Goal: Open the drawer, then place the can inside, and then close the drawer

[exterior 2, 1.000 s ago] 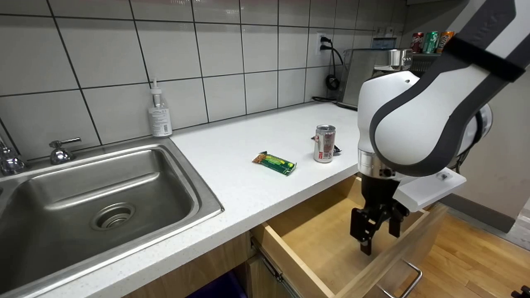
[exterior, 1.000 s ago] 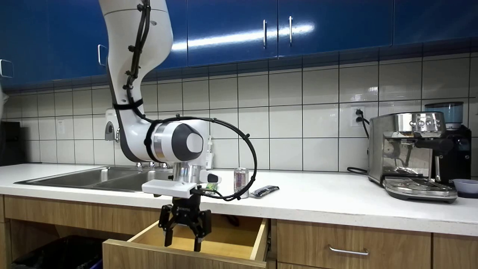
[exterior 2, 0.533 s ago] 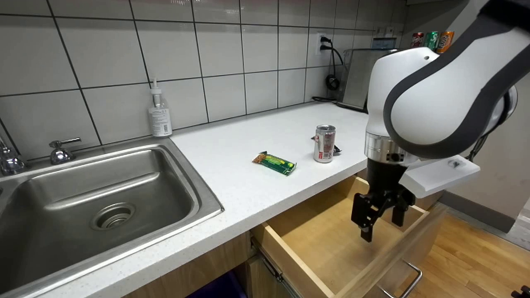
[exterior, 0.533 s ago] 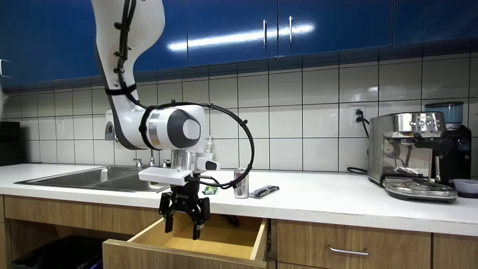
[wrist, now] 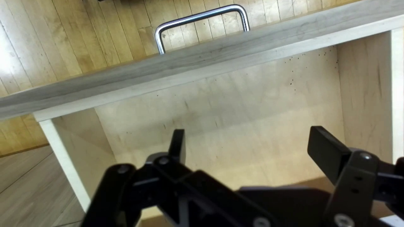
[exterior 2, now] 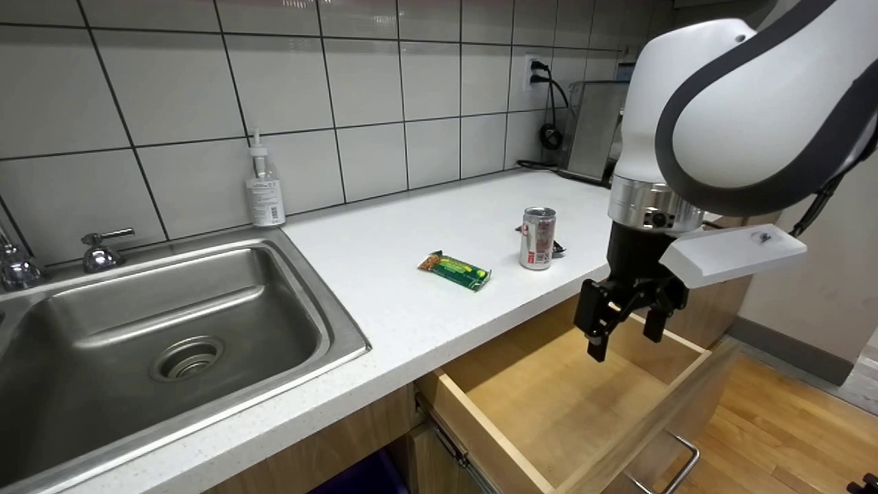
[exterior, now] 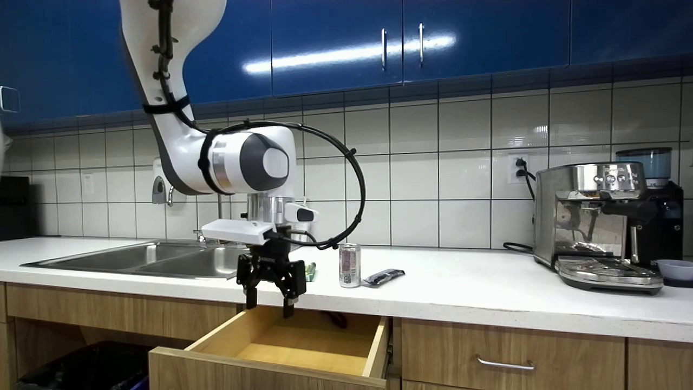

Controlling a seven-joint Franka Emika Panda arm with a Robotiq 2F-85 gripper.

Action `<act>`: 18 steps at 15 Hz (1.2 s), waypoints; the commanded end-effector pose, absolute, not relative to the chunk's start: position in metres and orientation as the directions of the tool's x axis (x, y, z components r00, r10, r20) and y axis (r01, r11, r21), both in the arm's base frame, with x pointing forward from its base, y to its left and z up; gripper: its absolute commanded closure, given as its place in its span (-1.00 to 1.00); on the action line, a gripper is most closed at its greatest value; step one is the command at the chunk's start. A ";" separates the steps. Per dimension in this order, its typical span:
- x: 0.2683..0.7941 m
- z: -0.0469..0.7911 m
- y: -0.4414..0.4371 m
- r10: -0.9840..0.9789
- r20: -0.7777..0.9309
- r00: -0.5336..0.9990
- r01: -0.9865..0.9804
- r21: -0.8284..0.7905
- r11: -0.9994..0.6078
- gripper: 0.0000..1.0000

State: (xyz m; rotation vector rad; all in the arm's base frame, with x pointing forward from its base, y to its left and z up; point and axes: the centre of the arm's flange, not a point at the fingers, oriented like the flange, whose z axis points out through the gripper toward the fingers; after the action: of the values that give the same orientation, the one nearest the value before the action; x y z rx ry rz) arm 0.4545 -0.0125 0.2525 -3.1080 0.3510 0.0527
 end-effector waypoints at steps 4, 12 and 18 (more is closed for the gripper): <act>0.458 0.285 -0.023 -0.247 0.065 0.967 -0.249 0.026 -0.968 -1.00; 0.479 0.310 -0.068 -0.216 0.163 0.963 -0.232 0.085 -0.969 -1.00; 0.500 0.325 -0.090 -0.213 0.214 0.954 -0.235 0.086 -0.968 -1.00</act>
State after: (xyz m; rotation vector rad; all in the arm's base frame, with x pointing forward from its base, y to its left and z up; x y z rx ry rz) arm 0.4870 -0.0782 0.3182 -3.1976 0.3951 -0.2870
